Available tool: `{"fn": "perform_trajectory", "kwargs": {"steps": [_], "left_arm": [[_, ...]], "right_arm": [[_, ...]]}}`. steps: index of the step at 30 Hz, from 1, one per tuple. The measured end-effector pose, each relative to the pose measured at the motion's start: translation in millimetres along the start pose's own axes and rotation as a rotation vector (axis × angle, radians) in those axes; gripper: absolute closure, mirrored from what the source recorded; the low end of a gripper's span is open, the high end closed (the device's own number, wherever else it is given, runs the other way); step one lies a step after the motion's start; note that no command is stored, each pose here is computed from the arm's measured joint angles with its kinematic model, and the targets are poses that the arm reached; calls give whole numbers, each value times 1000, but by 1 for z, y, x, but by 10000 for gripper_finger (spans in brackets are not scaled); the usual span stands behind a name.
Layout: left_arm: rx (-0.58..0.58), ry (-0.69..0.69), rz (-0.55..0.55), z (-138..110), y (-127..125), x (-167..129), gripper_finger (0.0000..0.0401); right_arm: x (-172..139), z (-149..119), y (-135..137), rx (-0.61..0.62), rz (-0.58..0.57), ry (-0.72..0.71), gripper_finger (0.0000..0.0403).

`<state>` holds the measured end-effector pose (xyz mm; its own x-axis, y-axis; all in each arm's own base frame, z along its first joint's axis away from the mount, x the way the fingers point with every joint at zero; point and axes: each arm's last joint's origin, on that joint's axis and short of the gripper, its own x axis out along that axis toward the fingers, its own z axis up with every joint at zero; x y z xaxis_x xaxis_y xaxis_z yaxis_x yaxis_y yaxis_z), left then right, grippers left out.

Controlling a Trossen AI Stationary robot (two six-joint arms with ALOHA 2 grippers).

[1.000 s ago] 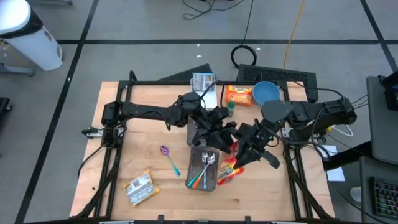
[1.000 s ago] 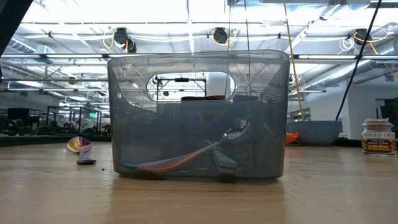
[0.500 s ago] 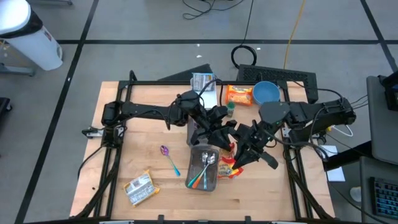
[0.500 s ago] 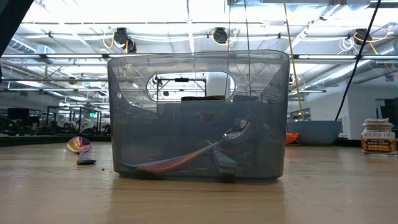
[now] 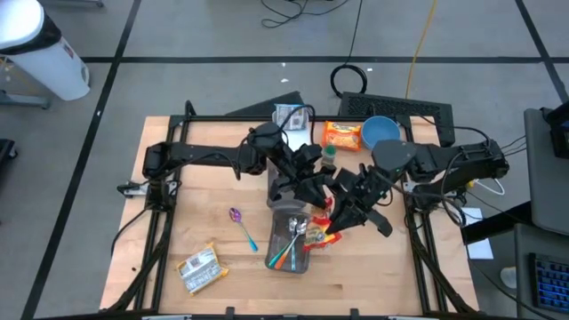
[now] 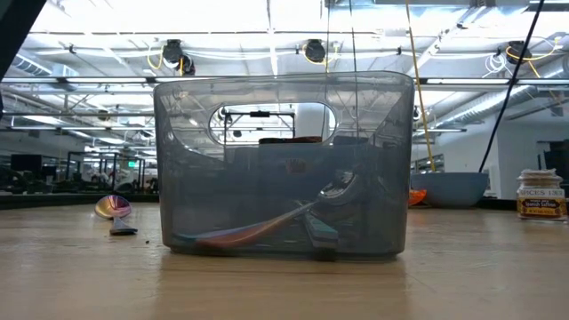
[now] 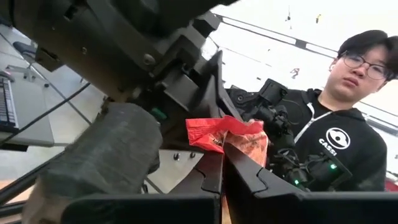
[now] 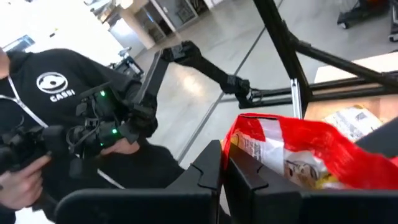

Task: Pick & Place Food Item
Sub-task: Put the red noodle pack into the white bin

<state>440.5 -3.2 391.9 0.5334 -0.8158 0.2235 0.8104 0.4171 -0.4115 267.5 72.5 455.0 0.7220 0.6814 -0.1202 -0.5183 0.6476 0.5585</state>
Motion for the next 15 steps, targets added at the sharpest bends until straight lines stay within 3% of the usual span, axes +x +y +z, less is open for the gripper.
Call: {"fn": "perform_trajectory", "kwargs": {"steps": [5,15], "left_arm": [[9,25,2,7,-7,-7,398],[25,81,107,19,-14,-31,399]], "right_arm": [[-2,4,-1,16,-28,-51,368],[-10,11,-11,130,-42,-77,211]]}}
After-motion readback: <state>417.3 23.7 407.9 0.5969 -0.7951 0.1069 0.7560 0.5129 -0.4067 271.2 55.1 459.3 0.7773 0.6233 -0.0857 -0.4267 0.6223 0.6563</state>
